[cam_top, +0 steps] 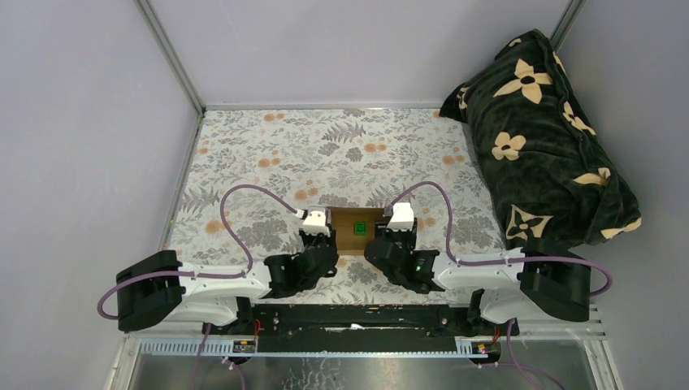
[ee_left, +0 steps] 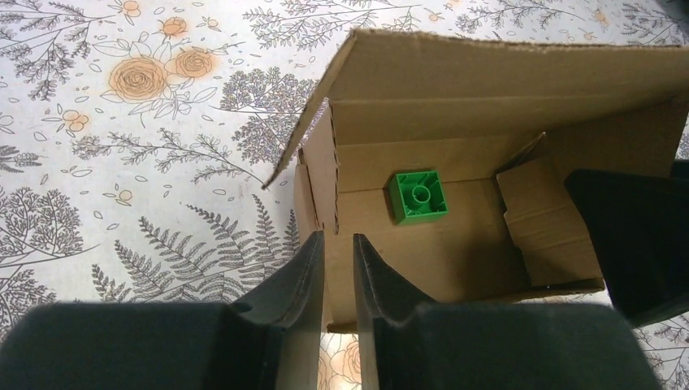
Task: Fold the paper box
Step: Close the paper box at the center of the board.
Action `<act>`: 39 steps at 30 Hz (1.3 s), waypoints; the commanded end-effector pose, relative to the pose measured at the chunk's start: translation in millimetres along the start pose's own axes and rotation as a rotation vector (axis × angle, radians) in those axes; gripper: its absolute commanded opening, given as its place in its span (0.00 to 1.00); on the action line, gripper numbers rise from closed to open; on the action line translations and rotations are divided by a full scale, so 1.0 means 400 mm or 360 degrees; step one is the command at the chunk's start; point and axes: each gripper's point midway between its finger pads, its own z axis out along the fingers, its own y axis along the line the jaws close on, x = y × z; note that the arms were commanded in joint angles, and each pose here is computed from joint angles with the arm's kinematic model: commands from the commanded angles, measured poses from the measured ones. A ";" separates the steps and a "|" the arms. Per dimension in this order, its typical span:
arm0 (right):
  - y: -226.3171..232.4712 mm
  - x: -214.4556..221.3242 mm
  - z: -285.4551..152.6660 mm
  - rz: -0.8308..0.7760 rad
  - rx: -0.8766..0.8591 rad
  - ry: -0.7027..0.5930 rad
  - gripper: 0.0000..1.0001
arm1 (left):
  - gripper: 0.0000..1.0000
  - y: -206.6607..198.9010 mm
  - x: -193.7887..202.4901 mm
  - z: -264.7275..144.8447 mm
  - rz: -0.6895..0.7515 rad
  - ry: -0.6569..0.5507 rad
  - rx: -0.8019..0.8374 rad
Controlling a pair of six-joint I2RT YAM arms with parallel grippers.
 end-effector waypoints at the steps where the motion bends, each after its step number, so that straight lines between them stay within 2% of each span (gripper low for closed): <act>1: -0.029 -0.003 -0.017 0.0087 0.0091 -0.0079 0.60 | 0.25 0.013 -0.008 -0.006 -0.0050 -0.0075 -0.0088; 12: -0.024 0.021 -0.031 0.0066 0.0092 -0.0089 0.56 | 0.25 0.010 0.007 -0.047 -0.0030 -0.0090 -0.0114; 21: -0.037 0.032 -0.036 0.0094 0.0104 -0.0079 0.46 | 0.26 -0.006 -0.023 -0.084 -0.0023 -0.0096 -0.0095; 26: -0.047 0.028 -0.043 0.0102 0.0114 -0.0087 0.49 | 0.26 -0.023 -0.070 -0.121 -0.0018 -0.0123 -0.0097; 31: -0.058 0.029 -0.049 0.0112 0.0112 -0.0094 0.50 | 0.27 -0.066 -0.185 -0.178 -0.0053 -0.0144 -0.0018; 36: -0.062 0.022 -0.055 0.0126 0.0105 -0.0106 0.50 | 0.35 -0.128 -0.353 -0.226 -0.0072 -0.0232 0.0093; 39: -0.060 0.015 -0.061 0.0145 0.0088 -0.0112 0.52 | 0.39 -0.161 -0.456 -0.203 -0.0054 -0.0291 0.0127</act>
